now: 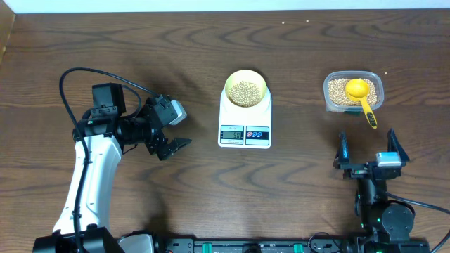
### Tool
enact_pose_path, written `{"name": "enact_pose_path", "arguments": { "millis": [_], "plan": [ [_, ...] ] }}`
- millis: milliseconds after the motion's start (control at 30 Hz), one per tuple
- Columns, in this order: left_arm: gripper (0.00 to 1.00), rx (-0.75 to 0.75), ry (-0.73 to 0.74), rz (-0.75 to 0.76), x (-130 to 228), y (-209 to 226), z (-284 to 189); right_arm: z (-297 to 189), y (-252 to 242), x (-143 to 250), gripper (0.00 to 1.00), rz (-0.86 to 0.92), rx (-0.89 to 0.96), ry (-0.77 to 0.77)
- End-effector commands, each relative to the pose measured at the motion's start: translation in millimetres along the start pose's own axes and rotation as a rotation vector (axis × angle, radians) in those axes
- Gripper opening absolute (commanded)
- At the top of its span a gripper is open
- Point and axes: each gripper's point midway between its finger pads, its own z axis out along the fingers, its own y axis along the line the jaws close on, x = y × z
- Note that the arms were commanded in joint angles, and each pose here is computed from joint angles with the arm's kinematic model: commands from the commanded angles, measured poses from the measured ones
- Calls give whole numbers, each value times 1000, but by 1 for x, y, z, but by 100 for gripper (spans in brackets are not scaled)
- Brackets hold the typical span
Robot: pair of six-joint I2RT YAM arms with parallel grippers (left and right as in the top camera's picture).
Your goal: Scoop item into bowl and weigh 50g on scale
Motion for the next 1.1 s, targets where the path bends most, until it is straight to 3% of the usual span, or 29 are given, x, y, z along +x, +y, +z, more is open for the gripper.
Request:
{"name": "enact_pose_path", "arguments": {
  "millis": [0,300,1067],
  "plan": [
    [98,13,1,-17,4,-2,2,-3,-1,3,99,-10,7,10],
    [98,13,1,-17,4,-2,2,-8,2,52,99,-12,-7,209],
    [98,13,1,-17,4,-2,2,-8,2,52,99,-12,-7,211]
  ]
}}
